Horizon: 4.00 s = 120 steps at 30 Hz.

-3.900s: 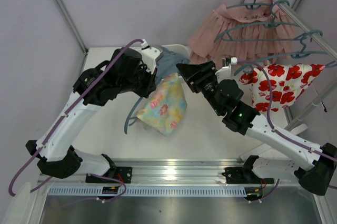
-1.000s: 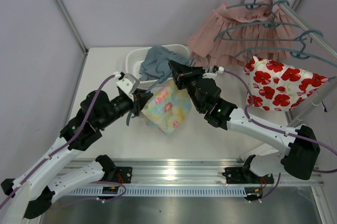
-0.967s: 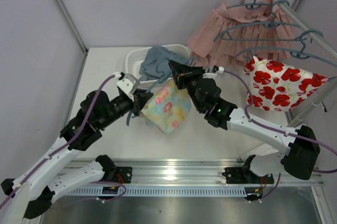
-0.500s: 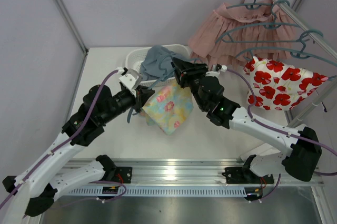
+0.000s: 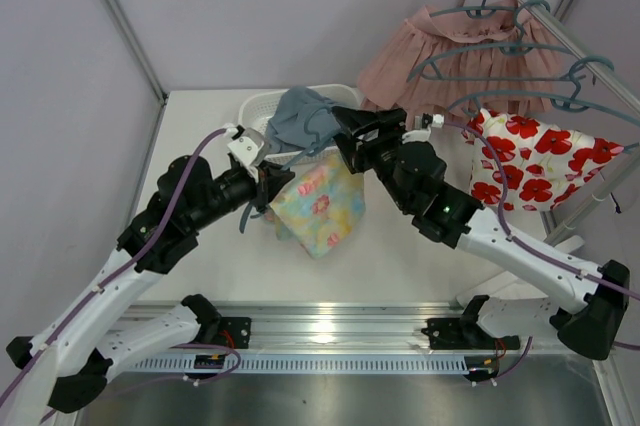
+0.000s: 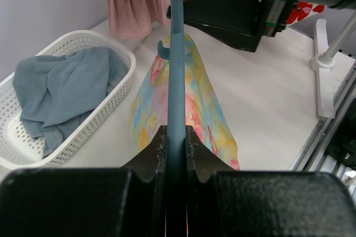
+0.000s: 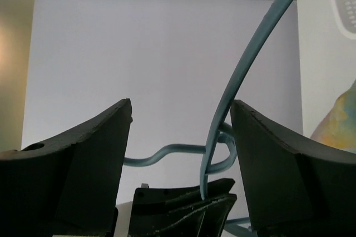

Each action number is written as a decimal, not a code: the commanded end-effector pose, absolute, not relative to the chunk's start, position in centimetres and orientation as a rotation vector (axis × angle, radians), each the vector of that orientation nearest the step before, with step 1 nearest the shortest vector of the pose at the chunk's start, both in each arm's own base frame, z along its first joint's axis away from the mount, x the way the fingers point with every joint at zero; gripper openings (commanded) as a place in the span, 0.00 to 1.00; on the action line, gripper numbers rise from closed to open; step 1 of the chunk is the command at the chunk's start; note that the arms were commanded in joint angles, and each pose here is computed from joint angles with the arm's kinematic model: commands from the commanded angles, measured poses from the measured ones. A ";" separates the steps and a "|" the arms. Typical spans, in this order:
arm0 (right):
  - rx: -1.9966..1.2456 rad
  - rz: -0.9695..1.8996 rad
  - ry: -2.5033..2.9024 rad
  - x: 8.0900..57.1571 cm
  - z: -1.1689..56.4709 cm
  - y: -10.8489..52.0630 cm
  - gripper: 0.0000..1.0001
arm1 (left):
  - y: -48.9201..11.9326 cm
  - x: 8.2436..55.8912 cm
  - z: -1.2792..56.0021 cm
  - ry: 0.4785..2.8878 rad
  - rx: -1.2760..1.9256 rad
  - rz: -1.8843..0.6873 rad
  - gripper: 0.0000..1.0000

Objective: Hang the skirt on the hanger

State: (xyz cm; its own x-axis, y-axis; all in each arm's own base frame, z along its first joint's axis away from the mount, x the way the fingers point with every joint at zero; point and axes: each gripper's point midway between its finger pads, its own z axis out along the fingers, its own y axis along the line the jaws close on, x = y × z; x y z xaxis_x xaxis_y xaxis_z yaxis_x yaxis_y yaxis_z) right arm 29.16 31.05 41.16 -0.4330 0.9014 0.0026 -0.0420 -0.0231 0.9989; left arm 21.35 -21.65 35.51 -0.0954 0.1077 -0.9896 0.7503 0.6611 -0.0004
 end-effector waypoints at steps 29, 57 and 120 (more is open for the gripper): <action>0.049 0.527 1.710 21.8 51.4 18.0 0.85 | -24.6 20.3 45.1 1.287 0.910 -0.754 0.00; 0.205 -0.093 1.857 33.2 48.7 4.6 0.89 | -24.8 23.5 44.4 1.306 0.921 -0.682 0.00; -0.121 0.512 1.317 20.3 62.2 8.8 0.88 | -43.1 32.3 53.0 1.131 0.955 -0.865 0.00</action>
State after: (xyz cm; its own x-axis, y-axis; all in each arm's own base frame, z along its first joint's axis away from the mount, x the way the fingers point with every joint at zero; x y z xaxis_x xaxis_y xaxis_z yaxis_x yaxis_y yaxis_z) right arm 21.62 8.32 59.00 0.0353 0.2414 -0.9698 -0.3507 0.9117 0.2142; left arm 32.30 -43.11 47.39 0.1351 0.0611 -0.9889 0.9414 0.3033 0.1474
